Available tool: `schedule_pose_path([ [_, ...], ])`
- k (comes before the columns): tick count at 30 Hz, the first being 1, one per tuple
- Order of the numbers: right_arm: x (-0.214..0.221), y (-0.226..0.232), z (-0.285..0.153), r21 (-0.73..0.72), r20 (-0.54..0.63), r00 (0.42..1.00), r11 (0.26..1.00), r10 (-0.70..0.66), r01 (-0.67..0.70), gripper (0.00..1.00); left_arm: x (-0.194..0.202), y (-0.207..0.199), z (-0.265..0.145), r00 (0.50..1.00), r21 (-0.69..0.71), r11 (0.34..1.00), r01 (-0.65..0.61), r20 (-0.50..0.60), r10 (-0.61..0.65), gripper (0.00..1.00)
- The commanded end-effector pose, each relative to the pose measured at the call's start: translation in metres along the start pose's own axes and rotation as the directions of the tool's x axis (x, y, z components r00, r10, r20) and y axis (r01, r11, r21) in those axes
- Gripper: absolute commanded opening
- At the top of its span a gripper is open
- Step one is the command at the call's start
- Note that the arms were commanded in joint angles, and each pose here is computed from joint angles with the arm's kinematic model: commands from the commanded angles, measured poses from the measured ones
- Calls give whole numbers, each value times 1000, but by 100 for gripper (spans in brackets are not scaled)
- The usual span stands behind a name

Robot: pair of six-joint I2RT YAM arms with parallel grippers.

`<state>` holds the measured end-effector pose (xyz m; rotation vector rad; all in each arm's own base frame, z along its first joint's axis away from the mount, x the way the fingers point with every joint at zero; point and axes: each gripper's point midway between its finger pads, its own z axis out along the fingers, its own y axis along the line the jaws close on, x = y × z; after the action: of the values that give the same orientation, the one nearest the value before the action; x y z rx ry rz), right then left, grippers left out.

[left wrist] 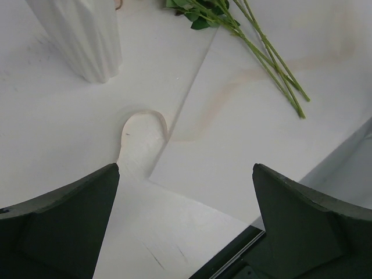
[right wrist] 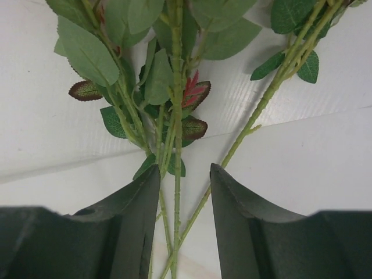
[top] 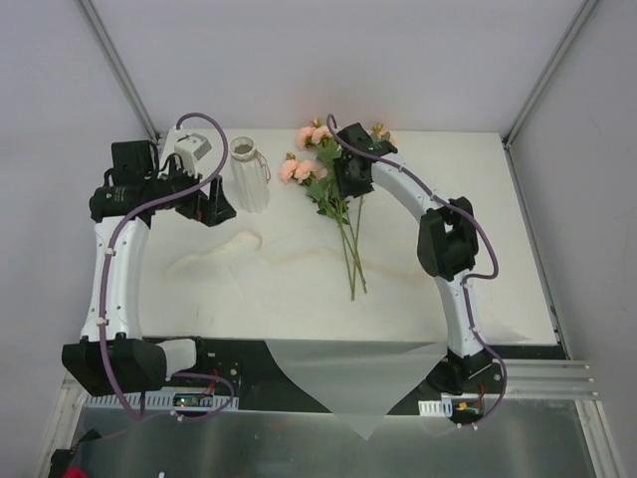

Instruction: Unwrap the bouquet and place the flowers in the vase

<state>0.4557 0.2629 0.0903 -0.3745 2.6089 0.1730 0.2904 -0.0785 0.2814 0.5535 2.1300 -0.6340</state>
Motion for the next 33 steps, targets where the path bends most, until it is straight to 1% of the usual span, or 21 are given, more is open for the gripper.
schedule_pose_path([
  [1, -14, 11, -4, -34, 55, 998, 998, -43, 45, 43, -6, 7, -1, 998, -2, 999, 44, 46, -43, 99],
  [3, -13, 17, 0, -63, 46, 998, 997, -47, 50, 42, -4, 13, -2, 997, -20, 997, 72, 41, -71, 99],
  [6, -11, 18, 8, -70, 35, 998, 996, -55, 58, 41, 1, 24, -2, 995, -53, 994, 100, 33, -98, 99],
  [12, -3, 6, 17, -20, -4, 997, 997, -73, 73, 39, 11, 36, -6, 996, -124, 988, 86, 16, -85, 99],
  [15, 2, 6, 21, -23, -19, 997, 997, -76, 75, 38, 12, 40, -10, 997, -164, 983, 83, 12, -83, 99],
  [18, 5, 7, 26, -27, -30, 997, 997, -76, 75, 32, 17, 46, -7, 994, -183, 978, 103, -5, -106, 99],
  [19, 7, 6, 29, -24, -36, 997, 997, -74, 73, 26, 20, 47, -5, 993, -185, 976, 114, -13, -118, 99],
  [21, 8, 7, 30, -25, -40, 997, 997, -69, 68, 20, 27, 51, 1, 988, -181, 973, 144, -30, -152, 99],
  [22, 5, 7, 25, -26, -29, 998, 998, -64, 63, 12, 28, 51, 2, 987, -177, 973, 151, -33, -159, 99],
  [26, -4, 6, 7, -17, 24, 998, 998, -59, 59, 2, 31, 55, 5, 985, -183, 971, 155, -48, -167, 99],
  [27, -13, 6, -6, -16, 58, 997, 998, -57, 59, 1, 31, 56, 5, 985, -188, 970, 155, -48, -166, 99],
  [29, -18, 4, -17, -7, 84, 995, 998, -54, 55, 1, 30, 57, 4, 985, -190, 970, 152, -49, -164, 99],
  [30, -27, 4, -32, -11, 120, 992, 999, -49, 51, 1, 30, 57, 4, 986, -194, 969, 151, -46, -163, 99],
  [32, -34, 4, -45, -12, 154, 987, 999, -39, 42, 1, 28, 57, 2, 987, -198, 969, 148, -41, -158, 99],
  [33, -44, 5, -63, -21, 203, 979, 999, -23, 28, 1, 26, 54, 0, 988, -197, 970, 141, -32, -151, 99],
])
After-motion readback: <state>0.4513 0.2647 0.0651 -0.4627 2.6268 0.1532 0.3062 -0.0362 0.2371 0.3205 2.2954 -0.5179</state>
